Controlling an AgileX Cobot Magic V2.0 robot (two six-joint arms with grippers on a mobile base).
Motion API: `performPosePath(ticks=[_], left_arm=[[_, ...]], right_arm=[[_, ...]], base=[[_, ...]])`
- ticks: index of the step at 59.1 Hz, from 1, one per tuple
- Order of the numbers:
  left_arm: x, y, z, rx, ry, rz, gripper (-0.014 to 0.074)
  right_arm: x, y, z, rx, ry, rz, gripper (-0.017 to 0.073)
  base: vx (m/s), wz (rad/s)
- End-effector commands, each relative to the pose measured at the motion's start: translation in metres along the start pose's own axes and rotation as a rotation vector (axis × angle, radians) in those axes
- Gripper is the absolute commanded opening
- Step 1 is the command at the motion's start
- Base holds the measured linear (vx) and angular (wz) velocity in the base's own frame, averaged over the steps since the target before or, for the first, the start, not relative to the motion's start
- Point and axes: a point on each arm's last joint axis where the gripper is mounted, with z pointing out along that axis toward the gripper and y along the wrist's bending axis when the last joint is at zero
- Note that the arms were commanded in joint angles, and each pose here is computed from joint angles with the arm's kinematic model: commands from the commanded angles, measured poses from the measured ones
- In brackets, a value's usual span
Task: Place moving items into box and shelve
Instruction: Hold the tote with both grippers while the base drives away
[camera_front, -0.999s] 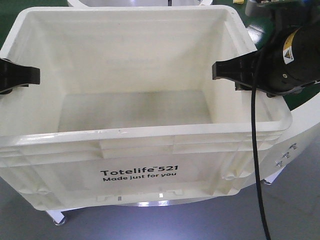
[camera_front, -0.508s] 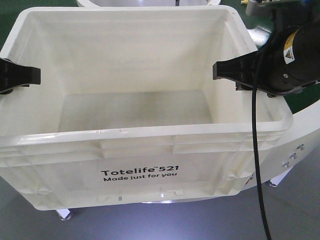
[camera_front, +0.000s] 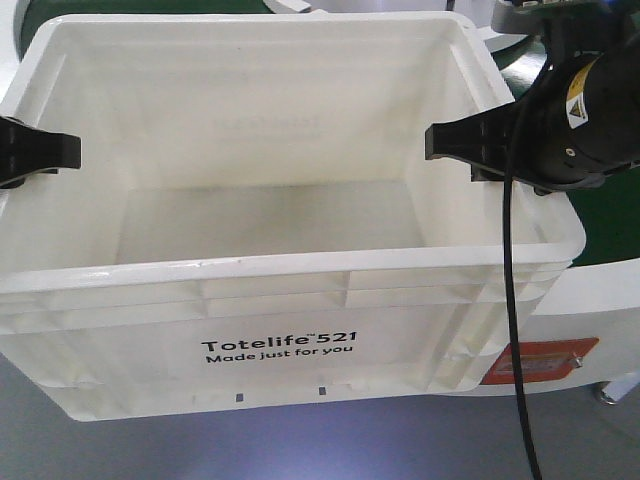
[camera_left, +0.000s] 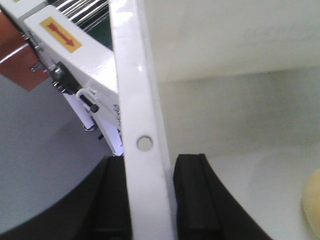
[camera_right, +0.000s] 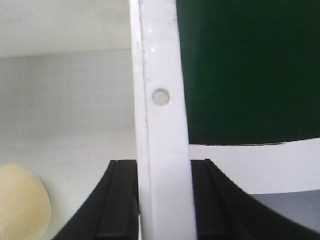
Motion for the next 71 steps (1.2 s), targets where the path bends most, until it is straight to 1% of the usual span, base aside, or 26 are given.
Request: performPosePath(ticks=[1,23,71], left_arm=[[-0.0194,0.002,-0.0236,0.03,-0.209,0.038,0.0169],[-0.0194,0.002,-0.0236,0.03,-0.209,0.038,0.0169],[-0.0194,0.002,-0.0236,0.03,-0.209,0.038,0.0169]], right_arm=[[-0.0155,-0.0123,-0.021,0.037,-0.156,-0.021,0.011],[-0.0155,-0.0123,-0.021,0.037,-0.156,-0.021,0.011],[-0.0155,-0.0123,-0.021,0.037,-0.156,-0.021,0.011]], base=[[-0.07,0.39],[-0.09,0.48],[-0.15,0.64]])
